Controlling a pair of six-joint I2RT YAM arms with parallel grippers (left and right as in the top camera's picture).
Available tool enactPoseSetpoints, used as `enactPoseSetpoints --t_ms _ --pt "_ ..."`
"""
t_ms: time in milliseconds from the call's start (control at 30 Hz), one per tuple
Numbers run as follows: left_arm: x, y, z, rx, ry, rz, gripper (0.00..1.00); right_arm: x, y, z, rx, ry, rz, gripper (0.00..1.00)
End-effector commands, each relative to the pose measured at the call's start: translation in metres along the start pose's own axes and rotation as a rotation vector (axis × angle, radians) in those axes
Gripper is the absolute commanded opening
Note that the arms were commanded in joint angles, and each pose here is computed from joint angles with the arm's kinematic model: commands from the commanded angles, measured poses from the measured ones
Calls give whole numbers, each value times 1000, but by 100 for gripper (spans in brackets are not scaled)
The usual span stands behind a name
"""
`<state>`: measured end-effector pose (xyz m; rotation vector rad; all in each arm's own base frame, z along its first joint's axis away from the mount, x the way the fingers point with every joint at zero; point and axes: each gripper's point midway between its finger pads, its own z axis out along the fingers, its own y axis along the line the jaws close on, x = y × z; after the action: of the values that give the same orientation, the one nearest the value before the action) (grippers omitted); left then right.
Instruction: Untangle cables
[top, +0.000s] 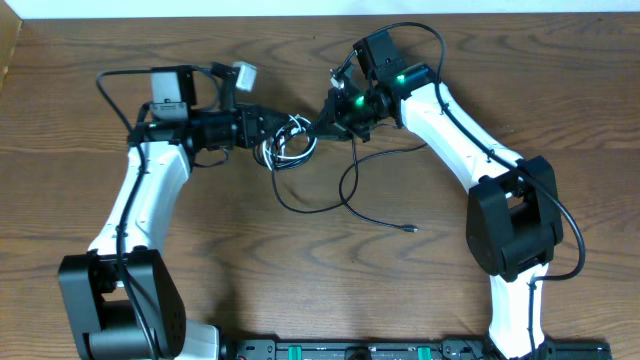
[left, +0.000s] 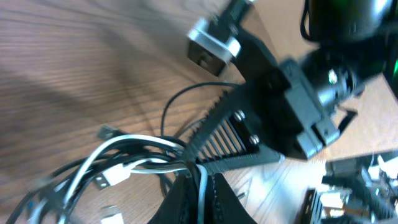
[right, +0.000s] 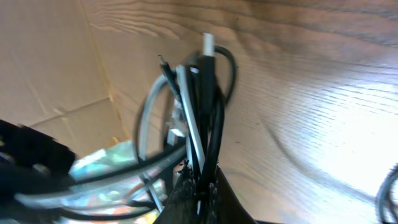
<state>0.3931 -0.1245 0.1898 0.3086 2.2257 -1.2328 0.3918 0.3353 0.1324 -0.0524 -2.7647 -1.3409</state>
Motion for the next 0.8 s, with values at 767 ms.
enactPoseSetpoints --t_ms 767 --pt "-38 -20 -89 355 -169 -137 7 -61 -99 -50 583 -313 -197 1"
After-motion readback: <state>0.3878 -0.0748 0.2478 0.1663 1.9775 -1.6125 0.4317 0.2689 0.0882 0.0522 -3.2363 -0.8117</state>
